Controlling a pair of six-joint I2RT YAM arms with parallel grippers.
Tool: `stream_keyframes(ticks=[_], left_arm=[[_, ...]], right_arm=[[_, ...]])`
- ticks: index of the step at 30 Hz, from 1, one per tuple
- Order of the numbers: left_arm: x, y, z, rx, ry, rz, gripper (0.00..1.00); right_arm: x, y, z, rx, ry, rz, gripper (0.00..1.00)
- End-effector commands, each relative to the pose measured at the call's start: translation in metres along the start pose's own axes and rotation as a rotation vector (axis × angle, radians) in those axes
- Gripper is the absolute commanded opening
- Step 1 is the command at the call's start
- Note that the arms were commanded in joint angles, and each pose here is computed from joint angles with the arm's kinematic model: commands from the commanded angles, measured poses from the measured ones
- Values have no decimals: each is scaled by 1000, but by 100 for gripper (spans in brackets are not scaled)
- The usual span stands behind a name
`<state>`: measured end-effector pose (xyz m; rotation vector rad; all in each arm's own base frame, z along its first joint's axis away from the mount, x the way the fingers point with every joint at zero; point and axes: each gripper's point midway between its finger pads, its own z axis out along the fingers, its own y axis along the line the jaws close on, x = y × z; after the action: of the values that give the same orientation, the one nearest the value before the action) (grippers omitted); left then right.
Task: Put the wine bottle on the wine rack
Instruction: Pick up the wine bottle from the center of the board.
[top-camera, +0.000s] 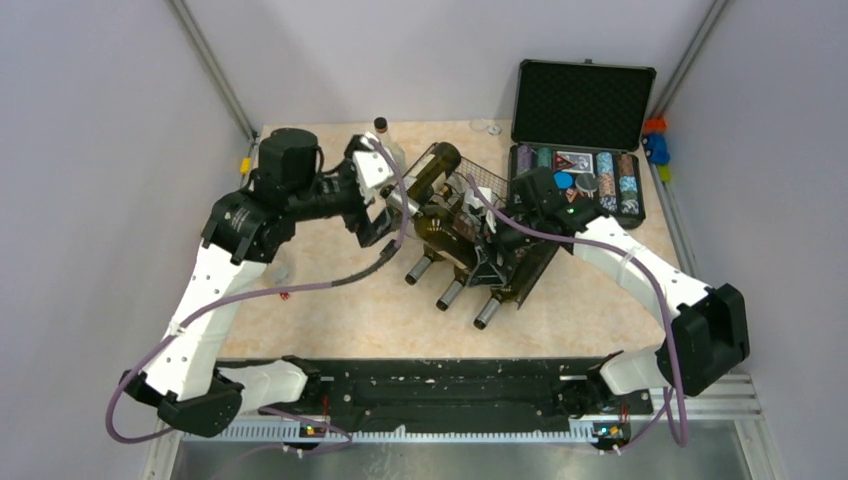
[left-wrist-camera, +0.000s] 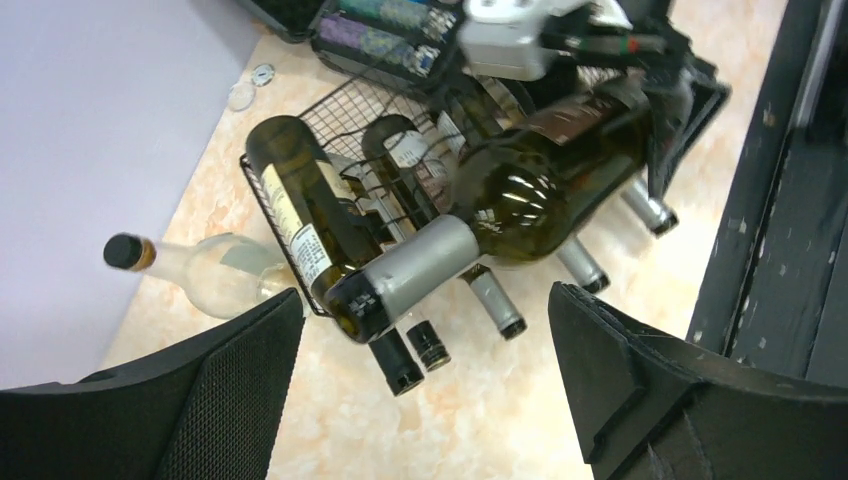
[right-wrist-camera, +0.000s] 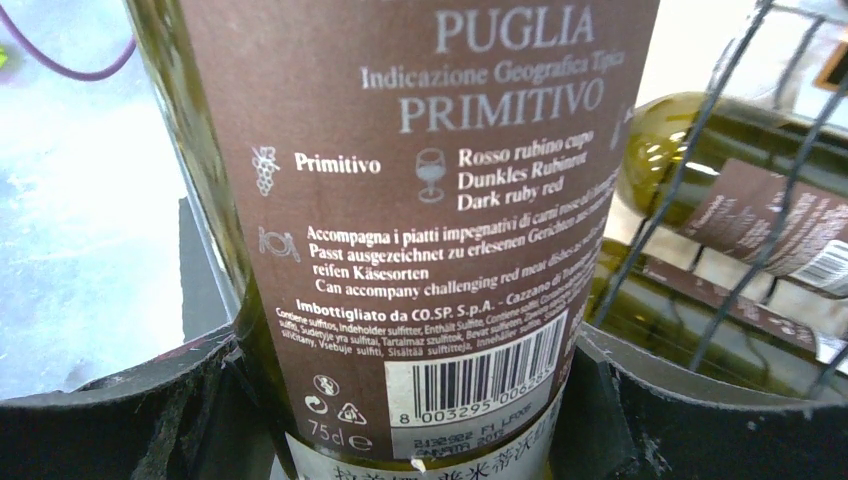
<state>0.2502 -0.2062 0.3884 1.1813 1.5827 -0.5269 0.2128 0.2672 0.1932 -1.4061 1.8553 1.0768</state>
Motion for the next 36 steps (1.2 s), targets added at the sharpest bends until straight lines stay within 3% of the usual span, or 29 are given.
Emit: stream_keyframes(ticks=[1, 12, 17, 36], left_arm=[[13, -25, -9, 65, 105, 296, 96], [59, -44, 11, 179, 416, 717, 91], [78, -47, 17, 238, 518, 840, 90], [108, -32, 51, 240, 677, 997, 79]], right_arm=[[-31, 19, -1, -82, -67, -117, 0], [-12, 34, 12, -176, 5, -81, 0], [-13, 35, 12, -191, 1, -78, 0], [-12, 43, 15, -224, 14, -91, 0]])
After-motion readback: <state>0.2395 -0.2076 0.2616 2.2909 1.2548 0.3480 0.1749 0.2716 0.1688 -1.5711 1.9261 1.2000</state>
